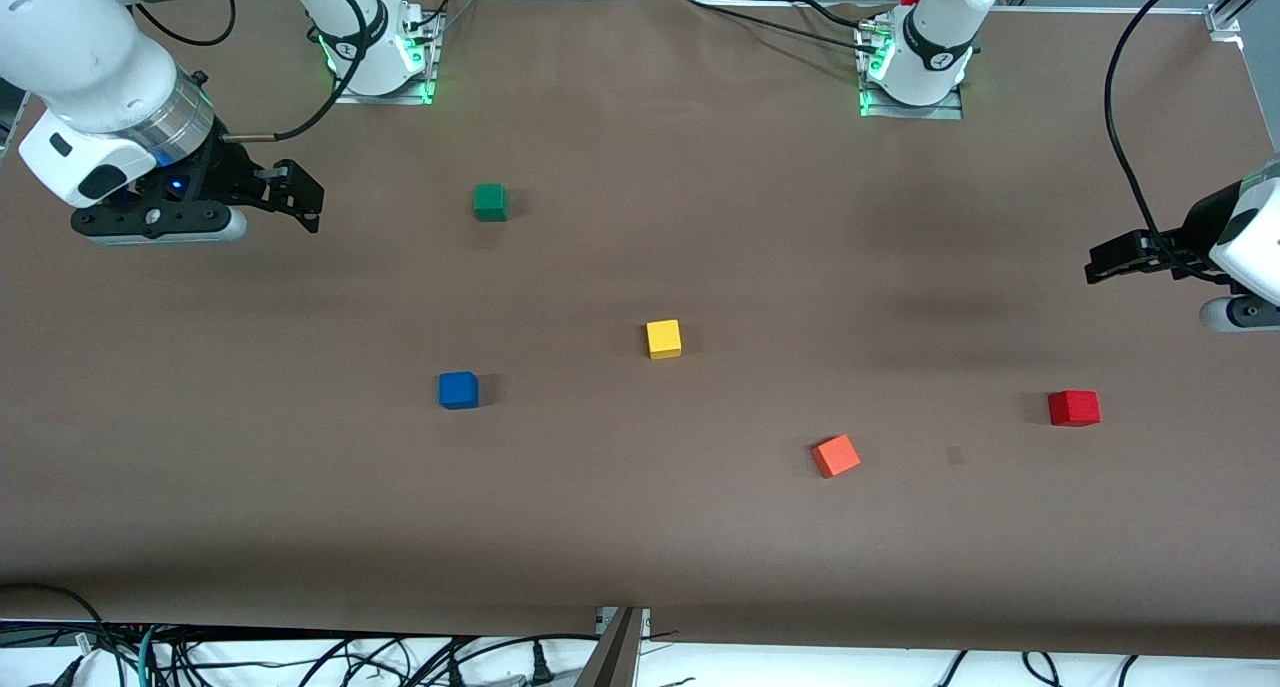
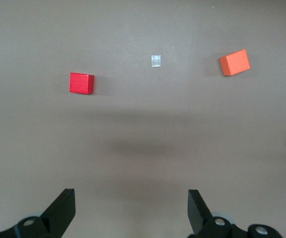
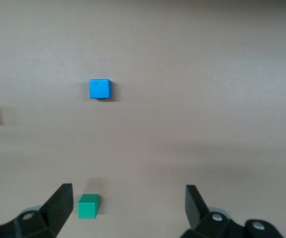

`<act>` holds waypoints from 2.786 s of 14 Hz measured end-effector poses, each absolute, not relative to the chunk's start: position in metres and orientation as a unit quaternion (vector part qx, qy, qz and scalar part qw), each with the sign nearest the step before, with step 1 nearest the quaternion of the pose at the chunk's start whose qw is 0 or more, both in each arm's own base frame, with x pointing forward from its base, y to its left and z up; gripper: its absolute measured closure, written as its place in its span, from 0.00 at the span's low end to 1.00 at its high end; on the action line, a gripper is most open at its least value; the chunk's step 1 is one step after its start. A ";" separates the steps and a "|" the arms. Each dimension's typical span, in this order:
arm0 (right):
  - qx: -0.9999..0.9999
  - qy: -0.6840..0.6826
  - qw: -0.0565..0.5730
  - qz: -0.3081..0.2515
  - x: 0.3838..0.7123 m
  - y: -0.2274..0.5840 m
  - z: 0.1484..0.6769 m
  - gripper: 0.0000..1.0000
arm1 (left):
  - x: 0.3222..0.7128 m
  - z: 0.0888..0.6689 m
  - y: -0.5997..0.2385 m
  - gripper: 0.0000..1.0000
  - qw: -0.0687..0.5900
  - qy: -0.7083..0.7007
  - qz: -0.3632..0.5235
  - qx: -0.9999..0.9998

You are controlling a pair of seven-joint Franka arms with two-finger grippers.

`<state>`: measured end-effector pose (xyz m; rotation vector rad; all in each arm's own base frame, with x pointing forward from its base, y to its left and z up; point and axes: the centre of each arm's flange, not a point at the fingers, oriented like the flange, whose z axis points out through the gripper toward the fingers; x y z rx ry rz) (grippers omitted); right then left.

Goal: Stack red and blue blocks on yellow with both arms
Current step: 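Reach the left gripper down toward the red cube, then close the left gripper on the red cube and lift it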

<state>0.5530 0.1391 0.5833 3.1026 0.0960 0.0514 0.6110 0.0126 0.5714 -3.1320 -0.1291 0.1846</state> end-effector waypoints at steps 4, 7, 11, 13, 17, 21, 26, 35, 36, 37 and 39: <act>0.999 0.031 0.019 0.016 0.553 0.139 0.583 0.00 | 0.611 0.571 0.013 0.00 0.001 -0.042 0.059 -0.997; 0.999 0.031 0.019 0.016 0.553 0.139 0.583 0.00 | 0.614 0.565 0.015 0.00 0.001 -0.043 0.063 -0.997; 0.999 0.031 0.019 0.015 0.553 0.139 0.582 0.00 | 0.627 0.532 0.054 0.00 0.004 -0.075 0.080 -0.994; 0.999 0.030 0.019 0.012 0.553 0.138 0.581 0.00 | 0.640 0.501 0.080 0.00 0.012 -0.093 0.080 -0.992; 0.999 0.028 0.021 0.005 0.556 0.135 0.574 0.00 | 0.662 0.407 0.113 0.00 0.010 -0.076 0.106 -0.991; 0.999 0.032 0.021 0.006 0.555 0.139 0.576 0.00 | 0.663 0.331 0.146 0.00 0.008 -0.042 0.090 -0.995; 0.999 0.032 0.020 0.008 0.555 0.140 0.577 0.00 | 0.649 0.253 0.161 0.00 0.014 -0.012 0.051 -0.999; 0.999 0.032 0.019 0.012 0.555 0.140 0.580 0.00 | 0.652 0.202 0.167 0.00 0.009 0.011 0.020 -1.000; 0.999 0.033 0.019 0.013 0.555 0.141 0.581 0.00 | 0.652 0.201 0.166 0.00 0.008 0.012 0.019 -1.000; 0.999 0.033 0.018 0.013 0.555 0.141 0.581 0.00 | 0.653 0.201 0.165 0.00 0.009 0.012 0.017 -1.000; 0.999 0.033 0.016 0.014 0.555 0.142 0.582 0.00 | 0.654 0.201 0.166 0.00 0.010 0.012 0.013 -1.000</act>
